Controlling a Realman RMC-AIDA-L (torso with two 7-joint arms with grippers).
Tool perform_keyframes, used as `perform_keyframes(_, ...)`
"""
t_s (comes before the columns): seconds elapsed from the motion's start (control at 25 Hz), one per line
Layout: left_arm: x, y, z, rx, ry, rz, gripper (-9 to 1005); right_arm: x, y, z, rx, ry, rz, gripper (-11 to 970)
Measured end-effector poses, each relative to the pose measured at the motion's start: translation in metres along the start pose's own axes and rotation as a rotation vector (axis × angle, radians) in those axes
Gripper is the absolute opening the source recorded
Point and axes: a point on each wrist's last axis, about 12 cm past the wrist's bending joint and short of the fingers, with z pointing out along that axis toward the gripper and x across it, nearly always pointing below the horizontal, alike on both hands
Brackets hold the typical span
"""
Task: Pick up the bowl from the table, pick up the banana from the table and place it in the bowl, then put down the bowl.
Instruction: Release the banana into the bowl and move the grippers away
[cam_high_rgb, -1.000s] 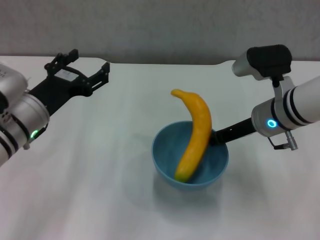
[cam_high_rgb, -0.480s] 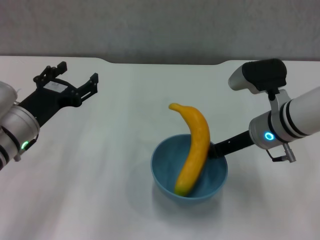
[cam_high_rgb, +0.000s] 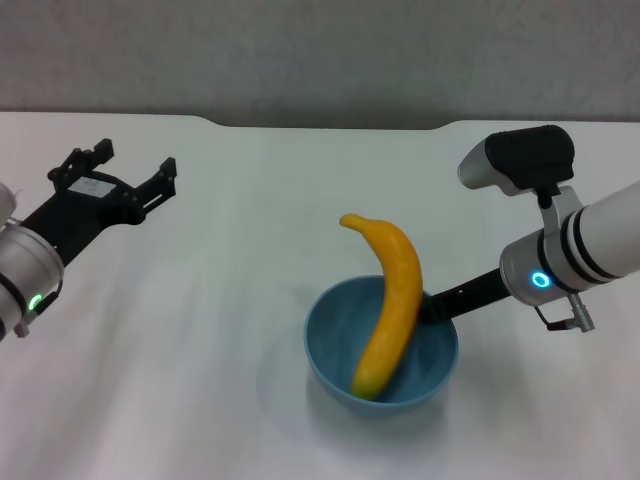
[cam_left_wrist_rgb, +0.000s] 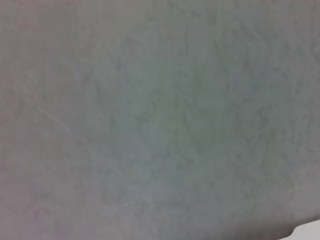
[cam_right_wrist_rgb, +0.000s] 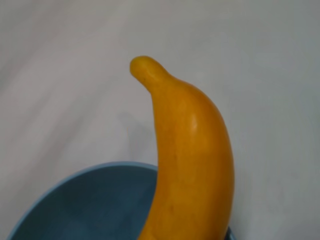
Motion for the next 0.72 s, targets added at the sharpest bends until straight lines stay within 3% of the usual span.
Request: perform_keyframes(0.72,0.0049,0.0053,-0.0087,-0.02,-0.007,-0.009,891,0.0025,0.0011,0.0025,0.008,0.012,-0.008,116)
